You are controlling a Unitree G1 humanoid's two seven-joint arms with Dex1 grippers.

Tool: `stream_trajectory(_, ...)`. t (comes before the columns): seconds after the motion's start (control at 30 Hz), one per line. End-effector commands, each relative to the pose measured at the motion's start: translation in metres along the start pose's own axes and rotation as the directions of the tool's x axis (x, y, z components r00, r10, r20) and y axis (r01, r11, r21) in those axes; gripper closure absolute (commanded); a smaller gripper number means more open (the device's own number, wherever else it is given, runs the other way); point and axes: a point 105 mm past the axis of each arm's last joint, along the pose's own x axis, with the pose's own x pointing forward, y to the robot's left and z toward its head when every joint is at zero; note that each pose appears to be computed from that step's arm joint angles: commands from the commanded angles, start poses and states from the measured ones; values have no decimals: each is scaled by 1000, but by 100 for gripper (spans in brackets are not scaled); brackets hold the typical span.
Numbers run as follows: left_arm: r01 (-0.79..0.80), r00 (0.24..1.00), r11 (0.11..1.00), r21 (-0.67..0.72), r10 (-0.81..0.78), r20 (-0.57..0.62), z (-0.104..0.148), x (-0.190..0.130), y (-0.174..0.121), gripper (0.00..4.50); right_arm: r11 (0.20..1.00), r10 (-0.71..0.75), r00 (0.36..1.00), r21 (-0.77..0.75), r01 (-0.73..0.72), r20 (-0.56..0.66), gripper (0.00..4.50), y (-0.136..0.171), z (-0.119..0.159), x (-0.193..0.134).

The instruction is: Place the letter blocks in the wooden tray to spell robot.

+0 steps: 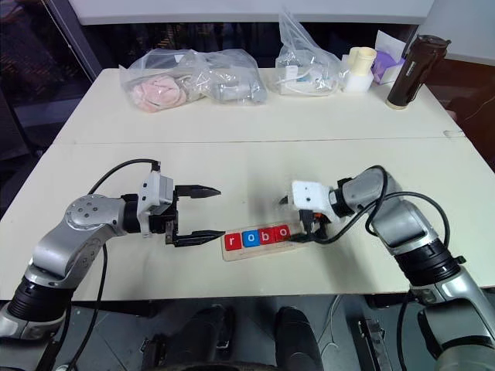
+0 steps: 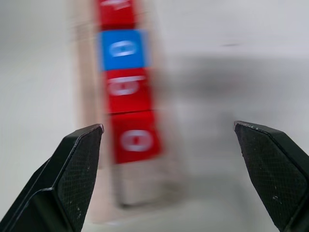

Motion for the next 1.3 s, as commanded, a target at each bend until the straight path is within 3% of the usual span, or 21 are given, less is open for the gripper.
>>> stream_trajectory(0.03, 5, 1000, 999, 38, -6, 19, 10, 1, -2, 0, 983, -182, 983, 12, 182, 6, 5, -17, 6, -20)
stream_trajectory(0.13, 7, 1000, 999, 36, -7, 20, 9, 1, -3, 0, 941, -335, 942, 36, 336, -37, 5, -25, -6, -34)
stream_trajectory(0.27, 14, 1000, 999, 32, -15, 20, 7, 1, -5, 0, 698, -662, 726, 199, 688, -187, 5, -46, -34, -66)
stream_trajectory(0.43, 26, 999, 999, 23, -27, 25, 6, 3, -6, 0, 445, -739, 570, 376, 813, -359, 5, -19, -51, -77)
stream_trajectory(0.57, 38, 999, 999, 23, -38, 32, 6, 6, -6, 0, 155, -737, 440, 506, 849, -513, 5, -4, -61, -79)
stream_trajectory(0.77, 50, 998, 998, 26, -51, 41, 8, 10, -5, 0, -118, -674, 361, 577, 808, -644, 5, 1, -64, -73)
stream_trajectory(0.87, 50, 998, 998, 25, -51, 40, 8, 11, -4, 0, -193, -630, 370, 600, 777, -682, 5, 6, -67, -60)
stream_trajectory(1.13, 36, 999, 999, 26, -37, 36, 10, 9, -2, 0, -214, -574, 425, 629, 747, -700, 5, 12, -78, -27)
stream_trajectory(1.3, 19, 999, 1000, 24, -20, 35, 10, 7, -2, 0, -251, -561, 416, 626, 738, -716, 5, 11, -88, -23)
